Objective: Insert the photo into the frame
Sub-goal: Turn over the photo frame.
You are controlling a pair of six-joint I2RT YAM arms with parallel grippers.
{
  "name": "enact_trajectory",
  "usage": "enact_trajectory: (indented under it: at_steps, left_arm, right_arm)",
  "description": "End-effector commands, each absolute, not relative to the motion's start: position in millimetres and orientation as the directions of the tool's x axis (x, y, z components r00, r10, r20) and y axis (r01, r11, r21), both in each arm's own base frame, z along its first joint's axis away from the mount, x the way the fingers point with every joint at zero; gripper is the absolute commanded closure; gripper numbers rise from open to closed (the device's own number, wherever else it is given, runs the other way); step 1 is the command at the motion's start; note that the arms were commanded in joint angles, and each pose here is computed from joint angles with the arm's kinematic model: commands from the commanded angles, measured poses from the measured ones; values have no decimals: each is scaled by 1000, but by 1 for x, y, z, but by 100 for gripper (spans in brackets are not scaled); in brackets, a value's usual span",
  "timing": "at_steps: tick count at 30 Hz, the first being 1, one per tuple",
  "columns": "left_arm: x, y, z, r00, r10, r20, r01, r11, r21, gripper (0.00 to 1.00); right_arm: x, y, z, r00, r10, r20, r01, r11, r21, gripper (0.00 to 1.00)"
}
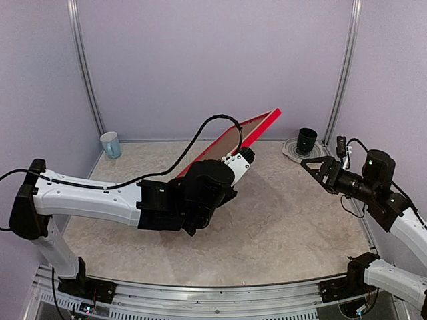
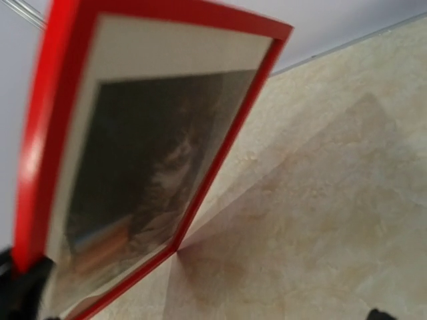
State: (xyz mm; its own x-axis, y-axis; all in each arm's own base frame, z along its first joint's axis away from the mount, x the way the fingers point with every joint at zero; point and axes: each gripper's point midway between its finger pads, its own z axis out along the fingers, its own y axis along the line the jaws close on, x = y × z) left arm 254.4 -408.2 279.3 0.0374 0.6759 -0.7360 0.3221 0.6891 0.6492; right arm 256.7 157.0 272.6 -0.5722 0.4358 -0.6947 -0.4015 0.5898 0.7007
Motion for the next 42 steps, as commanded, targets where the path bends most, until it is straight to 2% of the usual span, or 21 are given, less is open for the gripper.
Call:
enact_trajectory:
  at_steps: [1, 9, 21, 33, 42]
  left_arm:
    - [266, -393, 340, -10, 448, -894, 250, 867, 432, 100]
    - [275, -389, 380, -63, 286, -956, 321, 913, 252, 99]
    - [287, -371, 422, -107, 106, -989, 362, 930, 60, 98]
    - [309, -348, 431, -188, -52, -981, 401, 908, -125, 97]
    - [333, -322, 412, -304, -202, -931, 422, 848, -321, 97]
  right_arm:
    - [257, 157, 257, -584, 435, -686, -384, 596, 705, 1]
    - [259, 158, 239, -611, 434, -662, -357, 595, 720, 1]
    - [258, 159, 225, -631, 433, -644, -337, 594, 730, 1]
    - [260, 161, 214, -647, 429, -630, -328, 589, 738, 1]
    - [261, 163, 206, -662, 433, -612, -313, 582, 751, 1]
